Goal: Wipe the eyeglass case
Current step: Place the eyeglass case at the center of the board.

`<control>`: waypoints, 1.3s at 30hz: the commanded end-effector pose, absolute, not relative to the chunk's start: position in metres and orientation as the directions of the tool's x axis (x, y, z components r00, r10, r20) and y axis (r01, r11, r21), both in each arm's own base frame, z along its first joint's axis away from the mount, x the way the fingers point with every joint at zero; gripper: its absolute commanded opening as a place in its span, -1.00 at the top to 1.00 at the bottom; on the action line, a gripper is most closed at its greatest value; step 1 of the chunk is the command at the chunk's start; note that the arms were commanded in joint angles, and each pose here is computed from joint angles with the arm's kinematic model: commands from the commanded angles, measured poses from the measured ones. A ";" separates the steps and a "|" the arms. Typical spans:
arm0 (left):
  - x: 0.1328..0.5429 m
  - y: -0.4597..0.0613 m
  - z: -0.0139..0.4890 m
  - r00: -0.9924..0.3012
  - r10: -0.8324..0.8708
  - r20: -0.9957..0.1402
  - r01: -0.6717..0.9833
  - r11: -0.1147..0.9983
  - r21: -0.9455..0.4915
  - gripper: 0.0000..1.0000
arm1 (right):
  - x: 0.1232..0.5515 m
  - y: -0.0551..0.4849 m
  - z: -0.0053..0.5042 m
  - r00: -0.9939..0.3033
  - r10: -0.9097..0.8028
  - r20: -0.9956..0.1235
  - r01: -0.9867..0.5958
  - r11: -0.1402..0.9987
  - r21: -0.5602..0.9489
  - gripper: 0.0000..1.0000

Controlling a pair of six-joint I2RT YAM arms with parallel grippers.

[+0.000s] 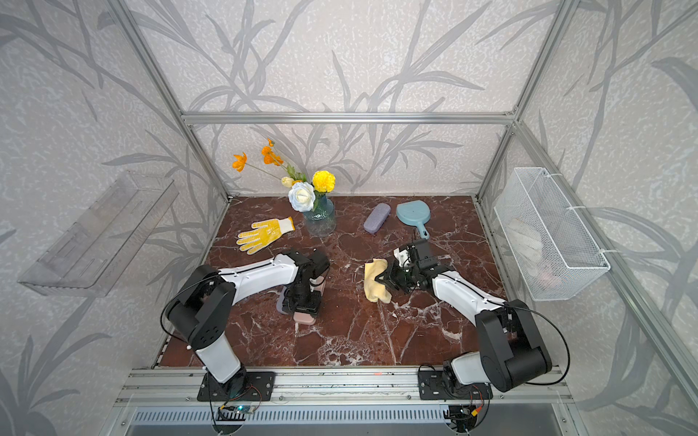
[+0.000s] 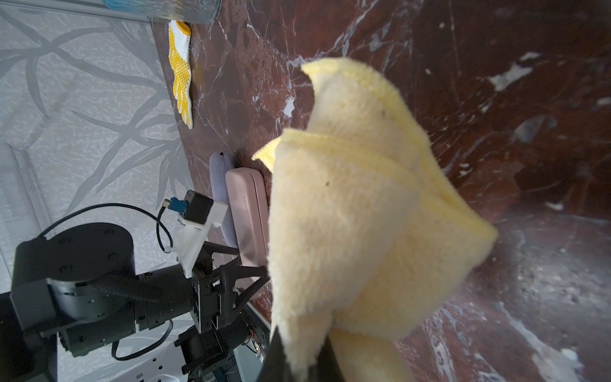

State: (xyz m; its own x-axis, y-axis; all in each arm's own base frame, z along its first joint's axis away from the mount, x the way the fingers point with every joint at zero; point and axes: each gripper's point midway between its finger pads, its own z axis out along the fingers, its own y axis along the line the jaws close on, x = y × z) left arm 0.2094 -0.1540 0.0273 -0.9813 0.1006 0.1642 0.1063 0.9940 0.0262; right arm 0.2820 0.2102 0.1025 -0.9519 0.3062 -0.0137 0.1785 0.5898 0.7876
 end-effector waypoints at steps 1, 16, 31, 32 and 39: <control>0.214 -0.118 0.015 -0.985 0.069 0.161 0.095 0.983 0.160 0.79 | 0.281 0.211 0.100 -0.957 0.289 -0.028 0.159 0.602 0.783 1.00; 0.237 -0.135 0.027 -0.991 0.098 0.090 0.102 0.994 0.049 0.49 | 0.279 0.214 0.094 -0.961 0.276 -0.010 0.167 0.609 0.775 1.00; 0.246 -0.144 0.051 -0.996 0.094 -0.004 0.094 0.996 -0.011 -0.61 | 0.281 0.216 0.092 -0.963 0.268 -0.002 0.170 0.615 0.770 1.00; 0.246 -0.144 0.051 -0.995 0.096 -0.004 0.096 0.995 -0.011 -0.64 | 0.281 0.216 0.092 -0.963 0.269 -0.002 0.170 0.615 0.770 1.00; 0.246 -0.141 0.072 -0.995 0.095 -0.035 0.095 0.995 0.000 -0.69 | 0.283 0.214 0.097 -0.967 0.253 -0.015 0.151 0.623 0.767 1.00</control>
